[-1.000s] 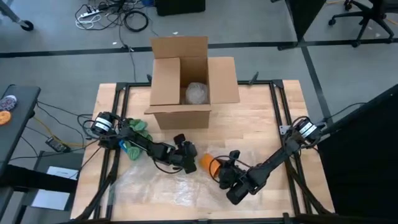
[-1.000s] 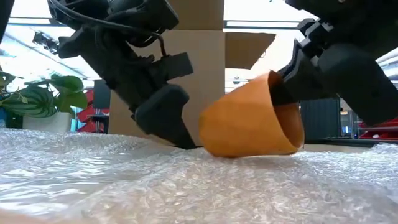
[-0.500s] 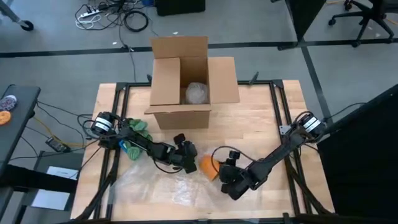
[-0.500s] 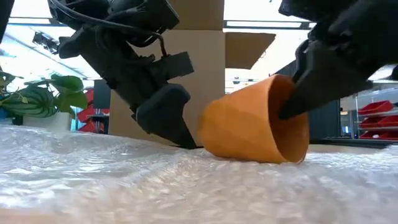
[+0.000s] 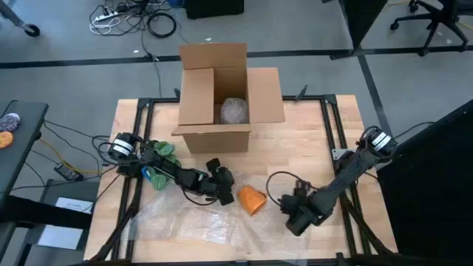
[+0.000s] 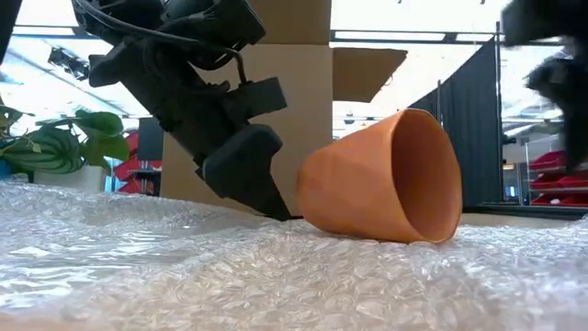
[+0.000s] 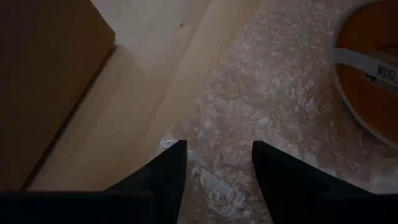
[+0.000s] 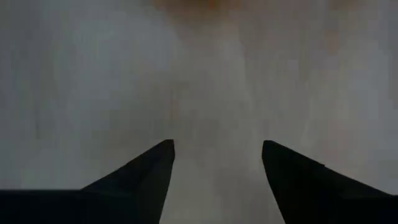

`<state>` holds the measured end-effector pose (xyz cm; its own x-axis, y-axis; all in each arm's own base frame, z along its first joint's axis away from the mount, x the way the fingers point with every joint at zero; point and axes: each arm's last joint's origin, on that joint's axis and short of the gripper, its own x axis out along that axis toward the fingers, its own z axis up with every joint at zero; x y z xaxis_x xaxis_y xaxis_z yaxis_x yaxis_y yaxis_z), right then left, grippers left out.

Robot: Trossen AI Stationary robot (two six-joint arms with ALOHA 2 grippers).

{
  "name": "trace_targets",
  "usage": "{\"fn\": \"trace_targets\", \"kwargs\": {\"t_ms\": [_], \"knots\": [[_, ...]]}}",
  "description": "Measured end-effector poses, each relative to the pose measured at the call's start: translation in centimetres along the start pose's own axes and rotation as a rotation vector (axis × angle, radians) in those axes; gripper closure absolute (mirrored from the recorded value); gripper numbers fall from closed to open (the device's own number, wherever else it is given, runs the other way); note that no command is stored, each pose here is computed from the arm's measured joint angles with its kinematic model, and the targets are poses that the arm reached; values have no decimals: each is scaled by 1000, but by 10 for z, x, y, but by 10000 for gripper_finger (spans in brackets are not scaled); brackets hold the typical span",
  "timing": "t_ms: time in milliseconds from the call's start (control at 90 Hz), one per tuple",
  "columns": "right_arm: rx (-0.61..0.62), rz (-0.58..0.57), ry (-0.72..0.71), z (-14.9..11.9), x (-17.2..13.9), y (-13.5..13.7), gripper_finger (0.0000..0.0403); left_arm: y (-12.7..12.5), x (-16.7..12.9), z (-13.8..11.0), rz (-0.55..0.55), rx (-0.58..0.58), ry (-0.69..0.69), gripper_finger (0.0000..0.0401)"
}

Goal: Wrap mug
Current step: Wrap the orange mug with the bubble wrap

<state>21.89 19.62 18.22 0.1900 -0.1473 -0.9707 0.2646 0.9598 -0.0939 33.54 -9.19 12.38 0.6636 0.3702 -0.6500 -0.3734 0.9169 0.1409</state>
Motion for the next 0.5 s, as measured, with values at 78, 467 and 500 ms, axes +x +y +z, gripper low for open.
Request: {"fn": "trace_targets", "kwargs": {"t_ms": [78,467,500], "knots": [[41,56,125,-16,-3,8,180,0,0,0,0,0,0,233],[139,84,262,-84,-14,38,202,0,0,0,-1,6,-1,233],[136,74,258,-87,-11,39,203,0,0,0,-1,11,-1,233]]}}
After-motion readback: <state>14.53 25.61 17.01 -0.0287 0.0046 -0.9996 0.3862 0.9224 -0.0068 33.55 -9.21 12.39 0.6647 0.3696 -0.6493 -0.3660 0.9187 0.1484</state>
